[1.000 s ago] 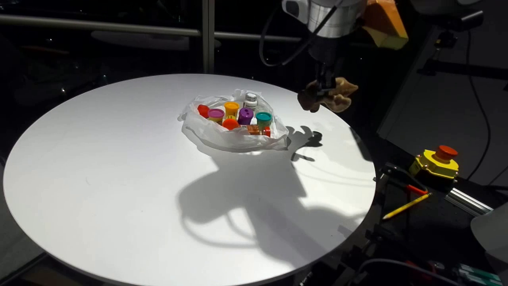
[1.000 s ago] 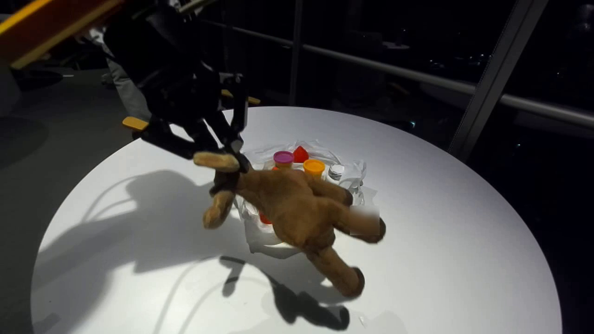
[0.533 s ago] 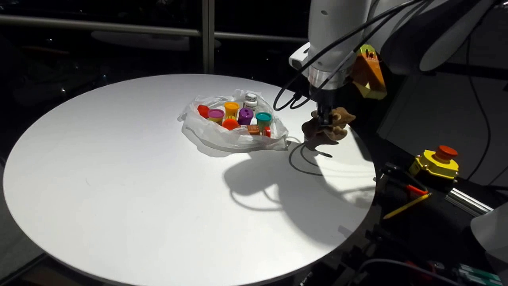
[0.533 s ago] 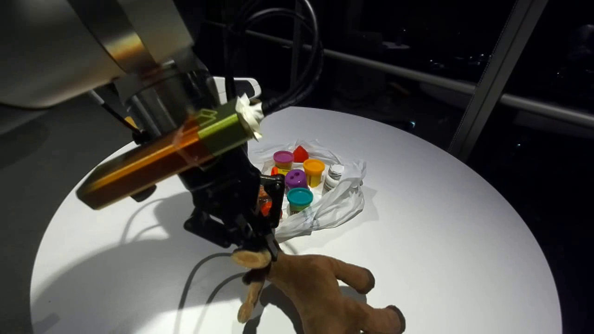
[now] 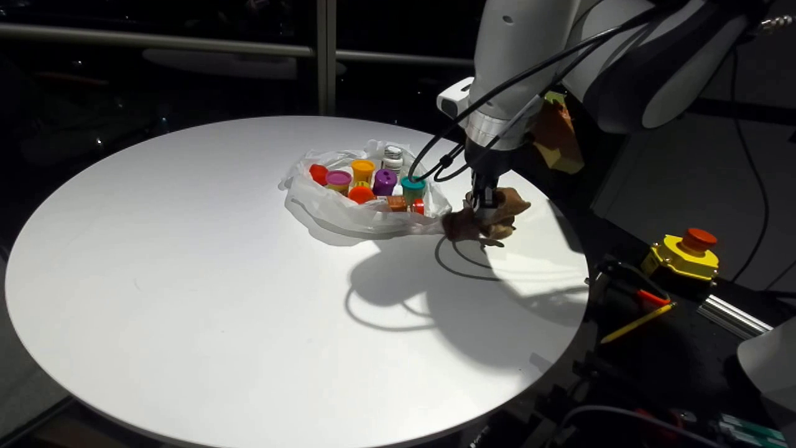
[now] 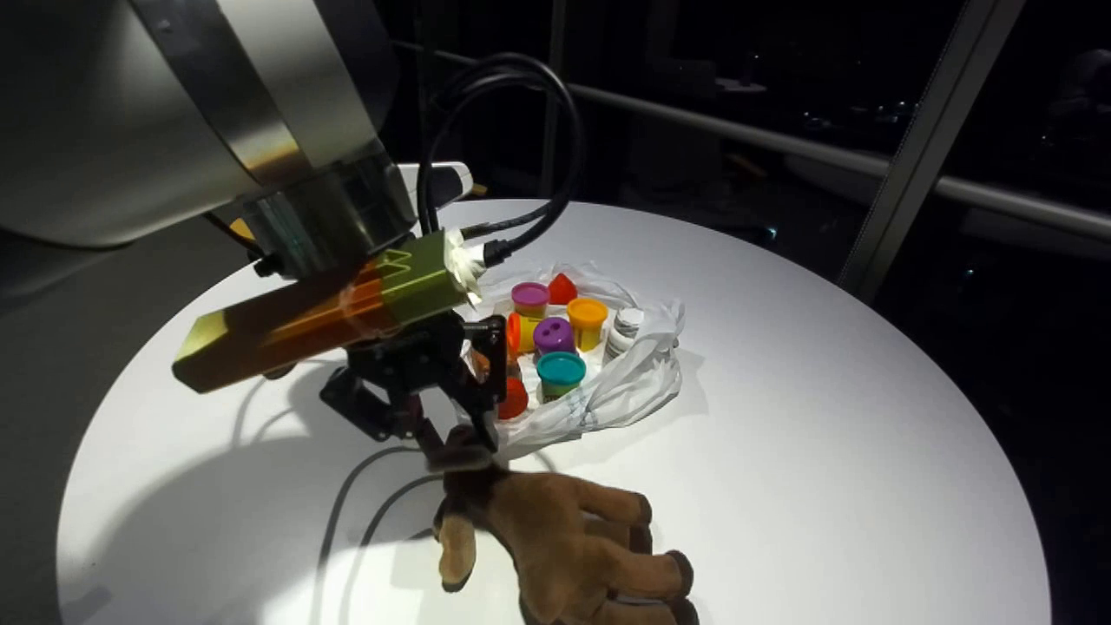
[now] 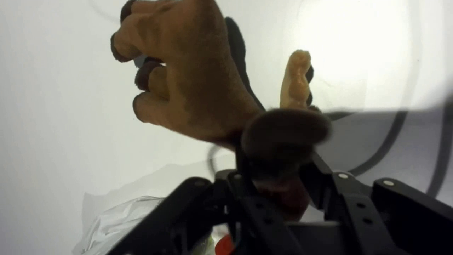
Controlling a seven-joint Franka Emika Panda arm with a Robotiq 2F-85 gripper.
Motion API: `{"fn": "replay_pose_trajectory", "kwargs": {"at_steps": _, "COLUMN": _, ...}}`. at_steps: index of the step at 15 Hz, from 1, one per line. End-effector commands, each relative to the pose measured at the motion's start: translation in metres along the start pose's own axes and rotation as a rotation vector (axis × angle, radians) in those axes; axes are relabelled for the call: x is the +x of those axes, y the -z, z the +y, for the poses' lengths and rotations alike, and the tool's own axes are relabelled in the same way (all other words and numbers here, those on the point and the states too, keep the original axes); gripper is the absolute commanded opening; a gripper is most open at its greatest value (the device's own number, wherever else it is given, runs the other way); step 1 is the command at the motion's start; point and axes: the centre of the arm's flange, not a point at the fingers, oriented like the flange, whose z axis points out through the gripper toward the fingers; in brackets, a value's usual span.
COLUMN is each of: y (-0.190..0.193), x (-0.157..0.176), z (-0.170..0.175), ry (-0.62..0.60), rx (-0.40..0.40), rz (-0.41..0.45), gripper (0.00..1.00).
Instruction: Remove all the contents from the white plastic bag one at a time and put them on the table
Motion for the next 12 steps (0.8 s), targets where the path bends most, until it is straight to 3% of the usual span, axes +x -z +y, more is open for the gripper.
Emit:
{"fn": "replay_pose_trajectory", "kwargs": {"at_steps": 1, "y": 0.054, "x": 0.021, "z": 0.026, "ry": -0.062, "rx": -0.007, "rz": 0.048, "gripper": 0.76}}
{"fn": "replay_pose_trajectory", "kwargs": {"at_steps": 4, "y": 0.072, "x": 0.054, "z": 0.046, "ry": -0.085, "rx": 0.024, "rz": 0.069, "gripper": 0.98}}
{"fn": "replay_pose_trajectory", "kwargs": {"at_steps": 5, "y": 0.074, "x": 0.065, "z": 0.052, "ry": -0.089, "rx": 0.036, "rz": 0.077, "gripper": 1.0}}
{"fn": "replay_pose_trajectory", "kwargs": {"at_steps": 12, "y": 0.026, "x": 0.122, "z": 0.096, "ry": -0.133, "rx": 0.052, "rz": 0.14, "gripper": 1.0}}
